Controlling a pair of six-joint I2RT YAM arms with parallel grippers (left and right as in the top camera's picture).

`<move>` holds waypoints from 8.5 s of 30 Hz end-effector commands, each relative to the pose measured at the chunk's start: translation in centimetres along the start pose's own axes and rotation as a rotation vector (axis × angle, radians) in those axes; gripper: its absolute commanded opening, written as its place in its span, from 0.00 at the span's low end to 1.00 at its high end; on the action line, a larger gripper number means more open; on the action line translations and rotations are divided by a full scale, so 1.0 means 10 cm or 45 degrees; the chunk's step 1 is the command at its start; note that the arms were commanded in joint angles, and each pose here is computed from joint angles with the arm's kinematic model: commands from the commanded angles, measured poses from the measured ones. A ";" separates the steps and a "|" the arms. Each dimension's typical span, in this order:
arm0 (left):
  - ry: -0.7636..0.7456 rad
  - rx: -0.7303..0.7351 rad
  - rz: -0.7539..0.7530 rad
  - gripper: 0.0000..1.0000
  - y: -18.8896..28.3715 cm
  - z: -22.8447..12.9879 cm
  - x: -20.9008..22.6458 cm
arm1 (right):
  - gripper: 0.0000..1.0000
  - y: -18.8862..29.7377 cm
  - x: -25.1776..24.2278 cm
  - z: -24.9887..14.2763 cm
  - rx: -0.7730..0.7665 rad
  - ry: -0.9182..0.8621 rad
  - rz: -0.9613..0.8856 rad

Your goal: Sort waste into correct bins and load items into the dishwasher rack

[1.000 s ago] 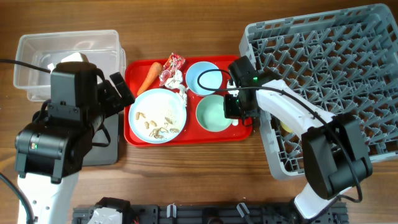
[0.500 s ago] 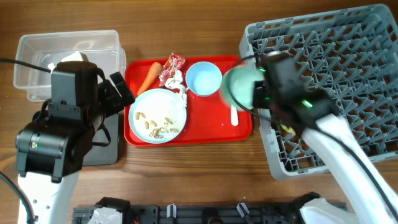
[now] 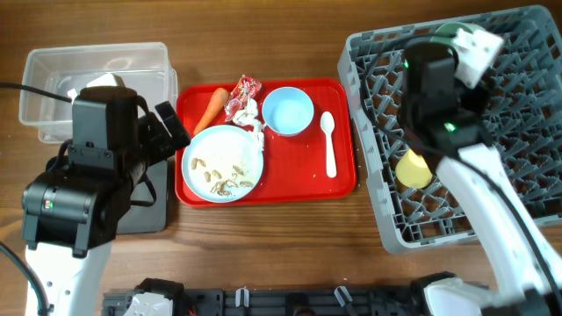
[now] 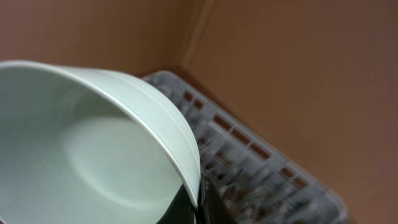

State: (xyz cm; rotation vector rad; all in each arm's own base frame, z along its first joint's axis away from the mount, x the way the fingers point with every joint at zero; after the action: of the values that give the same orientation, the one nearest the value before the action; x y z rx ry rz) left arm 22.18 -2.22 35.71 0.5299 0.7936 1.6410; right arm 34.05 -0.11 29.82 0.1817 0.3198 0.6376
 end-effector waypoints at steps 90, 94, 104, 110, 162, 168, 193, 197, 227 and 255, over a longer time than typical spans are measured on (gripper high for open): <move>0.019 -0.019 0.026 1.00 0.01 0.03 0.02 | 0.04 0.82 1.57 -1.59 1.166 -0.089 1.093; 0.019 -0.019 0.026 1.00 0.01 0.03 0.02 | 0.04 0.88 1.22 -0.98 0.882 -0.141 1.088; 0.019 -0.019 0.026 1.00 0.01 0.03 0.02 | 0.04 0.67 -0.13 0.04 0.005 -0.200 0.209; 0.019 -0.019 0.026 1.00 0.01 0.03 0.02 | 0.04 0.36 -0.34 0.04 -0.112 -0.003 -0.218; 0.019 -0.019 0.026 1.00 0.01 0.03 0.02 | 0.81 -0.64 0.74 -0.50 -0.014 0.727 -0.117; 0.019 -0.019 0.026 1.00 0.01 0.03 0.02 | 0.85 0.14 0.77 -0.08 -0.129 0.578 0.411; 0.019 -0.019 0.026 1.00 0.01 0.03 0.02 | 1.00 2.04 -1.13 0.19 0.392 -0.319 1.803; 0.019 -0.019 0.026 1.00 0.01 0.03 0.02 | 1.00 2.03 -1.17 0.11 0.433 -0.287 1.789; 0.019 -0.019 0.026 1.00 0.01 0.03 0.02 | 0.79 0.95 1.54 -2.03 1.084 0.315 1.048; 0.019 -0.019 0.026 1.00 0.01 0.03 0.02 | 0.04 1.14 0.98 -0.85 0.835 0.200 1.238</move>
State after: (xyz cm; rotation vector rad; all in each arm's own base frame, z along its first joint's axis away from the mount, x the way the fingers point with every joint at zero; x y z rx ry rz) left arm 22.21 -2.17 35.70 0.5314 0.7919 1.6463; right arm 32.11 16.84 15.23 1.0978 0.7855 1.4098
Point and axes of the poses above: each gripper's point midway between its finger pads, its own y axis back along the fingers, its own x axis along the line the jaws close on, z = x × y, the point moved 8 cm from there along y, back along the fingers, and after that the axes turned 12 degrees about -y, right-handed, at the moved point
